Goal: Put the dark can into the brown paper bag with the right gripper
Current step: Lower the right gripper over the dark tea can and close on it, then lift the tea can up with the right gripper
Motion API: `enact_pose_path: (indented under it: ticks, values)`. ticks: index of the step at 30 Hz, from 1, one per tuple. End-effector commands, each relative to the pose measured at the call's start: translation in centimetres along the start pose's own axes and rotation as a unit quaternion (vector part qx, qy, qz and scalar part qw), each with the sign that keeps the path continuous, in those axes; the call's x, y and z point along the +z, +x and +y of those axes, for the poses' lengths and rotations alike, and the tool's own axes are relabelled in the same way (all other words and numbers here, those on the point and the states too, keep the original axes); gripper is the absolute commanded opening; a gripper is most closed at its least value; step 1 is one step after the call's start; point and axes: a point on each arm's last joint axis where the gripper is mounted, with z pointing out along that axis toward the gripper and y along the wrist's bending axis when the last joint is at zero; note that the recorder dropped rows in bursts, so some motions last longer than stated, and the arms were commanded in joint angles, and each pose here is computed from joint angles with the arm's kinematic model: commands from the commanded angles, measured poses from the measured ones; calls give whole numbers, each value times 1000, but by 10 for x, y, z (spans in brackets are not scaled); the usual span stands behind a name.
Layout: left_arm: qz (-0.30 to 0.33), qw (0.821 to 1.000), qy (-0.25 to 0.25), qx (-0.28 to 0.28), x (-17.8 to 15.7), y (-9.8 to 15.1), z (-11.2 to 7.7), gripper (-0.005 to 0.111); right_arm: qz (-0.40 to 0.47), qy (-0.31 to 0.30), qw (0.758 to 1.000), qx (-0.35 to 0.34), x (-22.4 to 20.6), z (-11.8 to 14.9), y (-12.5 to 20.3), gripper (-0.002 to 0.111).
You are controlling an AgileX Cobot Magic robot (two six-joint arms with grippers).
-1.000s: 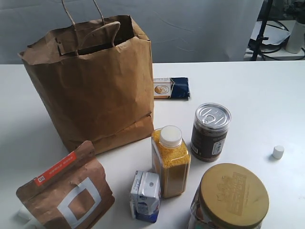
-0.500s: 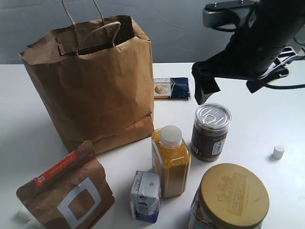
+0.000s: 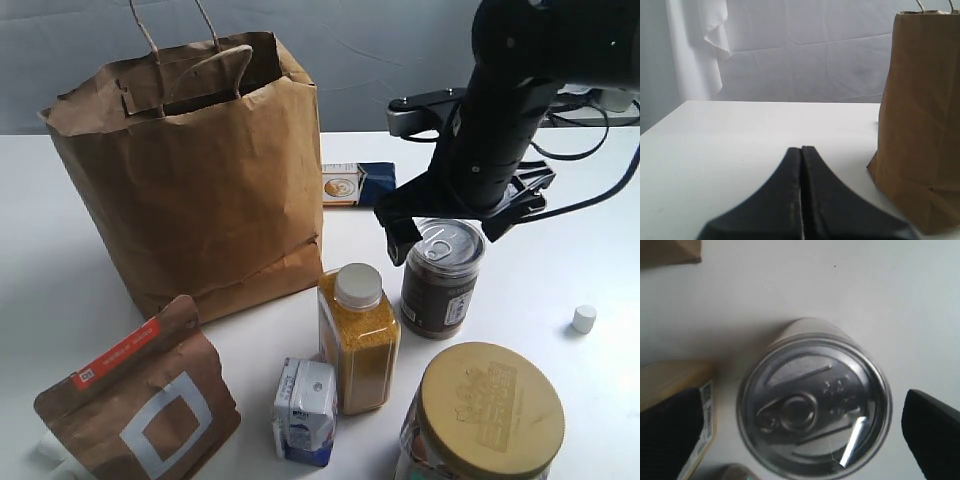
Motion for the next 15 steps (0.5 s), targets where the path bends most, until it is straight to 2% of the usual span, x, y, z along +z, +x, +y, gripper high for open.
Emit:
enact_pose_path:
  ticks: [1, 5, 8, 9, 15]
  values:
    - [-4, 1000, 4, 1, 0, 0, 0, 0, -1, 11, 1000, 0, 18, -10, -9, 105]
    - [-4, 1000, 4, 1, 0, 0, 0, 0, -11, 14, 1000, 1, 30, -14, -14, 105]
    - [-4, 1000, 4, 1, 0, 0, 0, 0, -10, 14, 1000, 1, 37, -14, -16, 94]
    - [-4, 1000, 4, 1, 0, 0, 0, 0, -6, 12, 1000, 2, 38, -13, -16, 88]
    - [-4, 1000, 4, 1, 0, 0, 0, 0, 9, 14, 1000, 6, 39, -14, -12, 25]
